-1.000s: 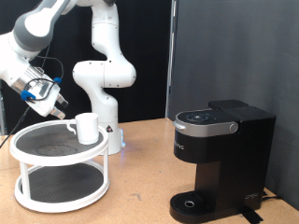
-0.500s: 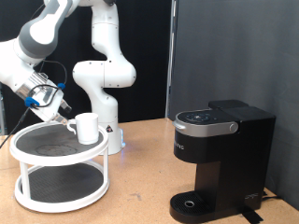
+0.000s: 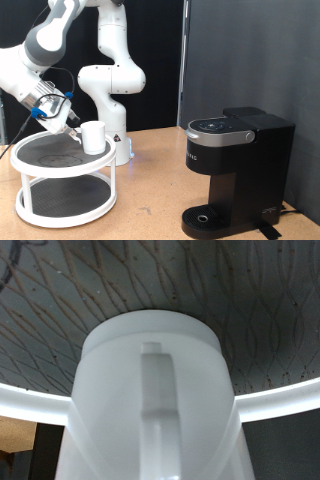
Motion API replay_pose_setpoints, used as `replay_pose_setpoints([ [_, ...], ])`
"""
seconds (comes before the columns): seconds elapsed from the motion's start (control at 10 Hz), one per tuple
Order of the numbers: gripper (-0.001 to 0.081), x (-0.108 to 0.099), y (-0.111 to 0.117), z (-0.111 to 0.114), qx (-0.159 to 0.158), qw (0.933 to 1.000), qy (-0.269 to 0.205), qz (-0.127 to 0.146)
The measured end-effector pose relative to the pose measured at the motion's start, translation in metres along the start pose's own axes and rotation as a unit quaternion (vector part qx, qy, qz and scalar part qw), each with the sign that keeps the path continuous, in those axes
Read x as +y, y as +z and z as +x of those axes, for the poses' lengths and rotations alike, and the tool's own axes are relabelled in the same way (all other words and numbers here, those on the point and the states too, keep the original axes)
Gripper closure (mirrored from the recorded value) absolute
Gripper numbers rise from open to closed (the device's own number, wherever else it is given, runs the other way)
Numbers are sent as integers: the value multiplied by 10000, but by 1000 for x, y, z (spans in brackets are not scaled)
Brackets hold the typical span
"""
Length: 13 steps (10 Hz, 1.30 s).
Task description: Make a cup of coffee with the keurig machine
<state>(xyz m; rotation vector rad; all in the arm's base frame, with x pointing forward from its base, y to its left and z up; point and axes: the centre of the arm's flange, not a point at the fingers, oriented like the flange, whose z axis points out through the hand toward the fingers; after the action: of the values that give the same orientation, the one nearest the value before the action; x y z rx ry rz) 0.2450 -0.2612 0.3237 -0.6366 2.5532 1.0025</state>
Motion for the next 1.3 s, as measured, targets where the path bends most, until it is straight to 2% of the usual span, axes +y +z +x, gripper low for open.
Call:
replay_pose_setpoints([
  [0.2, 72, 0, 2, 0, 10, 10000, 2, -11],
  [0.4, 324, 0, 3, 0, 15, 10000, 3, -8],
  [0.5, 324, 0, 4, 0, 17, 10000, 3, 0],
  [0.6, 507, 0, 4, 1, 18, 10000, 3, 13],
  [0.7, 644, -1, 4, 1, 19, 10000, 4, 23],
  [0.8, 644, -1, 4, 1, 19, 10000, 4, 28],
  [0.9, 770, -1, 4, 1, 19, 10000, 4, 30],
  [1.1, 794, 0, 4, 0, -6, 10000, 23, 19],
  [1.3, 803, 5, -1, -6, -109, 9997, 87, -184],
])
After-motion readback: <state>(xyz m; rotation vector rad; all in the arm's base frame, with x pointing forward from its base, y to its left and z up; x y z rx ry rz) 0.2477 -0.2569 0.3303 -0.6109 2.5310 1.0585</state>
